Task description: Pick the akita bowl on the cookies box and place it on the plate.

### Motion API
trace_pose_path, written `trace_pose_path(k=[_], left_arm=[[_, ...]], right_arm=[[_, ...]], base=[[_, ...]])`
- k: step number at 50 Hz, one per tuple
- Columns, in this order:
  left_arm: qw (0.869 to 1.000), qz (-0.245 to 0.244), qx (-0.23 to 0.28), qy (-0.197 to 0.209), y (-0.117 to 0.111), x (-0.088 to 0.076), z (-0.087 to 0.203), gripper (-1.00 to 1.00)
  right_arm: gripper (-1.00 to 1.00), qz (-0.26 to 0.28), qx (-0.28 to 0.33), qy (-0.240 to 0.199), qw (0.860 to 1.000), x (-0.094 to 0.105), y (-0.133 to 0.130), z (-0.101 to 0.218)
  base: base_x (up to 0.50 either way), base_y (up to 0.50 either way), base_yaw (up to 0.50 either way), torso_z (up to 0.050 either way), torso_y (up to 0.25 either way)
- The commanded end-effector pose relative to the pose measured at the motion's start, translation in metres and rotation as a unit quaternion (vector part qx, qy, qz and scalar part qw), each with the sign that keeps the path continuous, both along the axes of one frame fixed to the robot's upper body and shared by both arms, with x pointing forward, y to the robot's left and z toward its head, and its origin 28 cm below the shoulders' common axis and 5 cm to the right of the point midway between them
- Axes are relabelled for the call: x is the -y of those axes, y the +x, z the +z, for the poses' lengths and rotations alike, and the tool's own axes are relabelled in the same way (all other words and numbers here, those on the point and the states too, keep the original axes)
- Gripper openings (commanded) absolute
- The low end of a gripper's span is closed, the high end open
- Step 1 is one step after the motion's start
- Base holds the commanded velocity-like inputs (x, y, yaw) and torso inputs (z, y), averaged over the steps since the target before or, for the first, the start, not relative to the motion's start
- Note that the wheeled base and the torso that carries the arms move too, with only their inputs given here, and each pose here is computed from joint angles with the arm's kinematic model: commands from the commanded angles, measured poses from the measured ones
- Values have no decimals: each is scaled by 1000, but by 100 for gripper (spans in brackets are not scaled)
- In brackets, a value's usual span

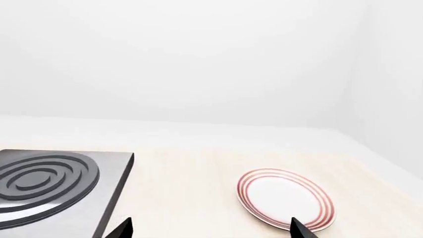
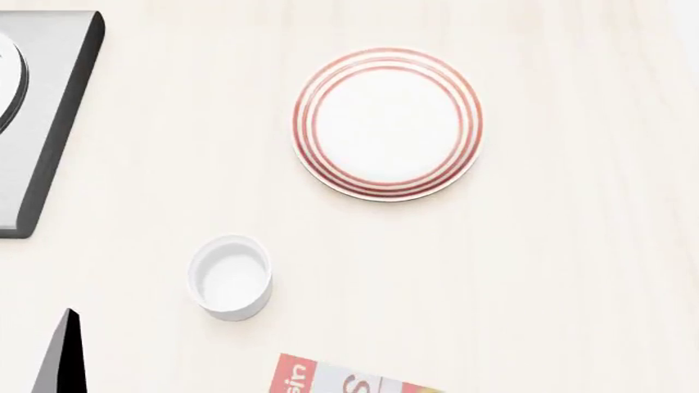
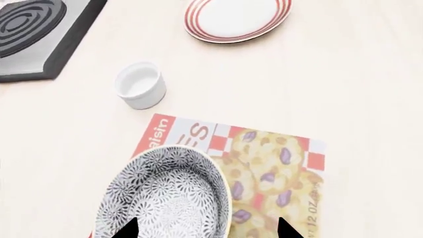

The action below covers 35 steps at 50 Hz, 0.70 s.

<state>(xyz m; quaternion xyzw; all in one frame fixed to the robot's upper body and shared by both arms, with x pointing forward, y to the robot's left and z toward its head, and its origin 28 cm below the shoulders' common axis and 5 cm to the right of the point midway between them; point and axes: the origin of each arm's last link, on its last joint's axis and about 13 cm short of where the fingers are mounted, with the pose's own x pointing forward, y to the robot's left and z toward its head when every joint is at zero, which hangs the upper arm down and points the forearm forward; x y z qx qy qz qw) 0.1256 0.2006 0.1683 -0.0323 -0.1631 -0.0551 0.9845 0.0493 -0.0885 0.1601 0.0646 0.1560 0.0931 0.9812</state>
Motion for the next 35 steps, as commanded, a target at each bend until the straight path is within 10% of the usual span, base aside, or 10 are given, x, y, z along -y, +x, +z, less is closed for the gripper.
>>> trace_pose_path(k=[1, 35], left_arm=[[1000, 1, -1, 0, 1, -1, 0, 100], [1000, 2, -4, 4, 1, 0, -1, 100]], right_arm=[[100, -3, -1, 16, 1000, -2, 2, 2], [100, -16, -12, 50, 999, -3, 7, -3]], base=[[0, 0, 0, 0, 0], [0, 0, 0, 0, 0]])
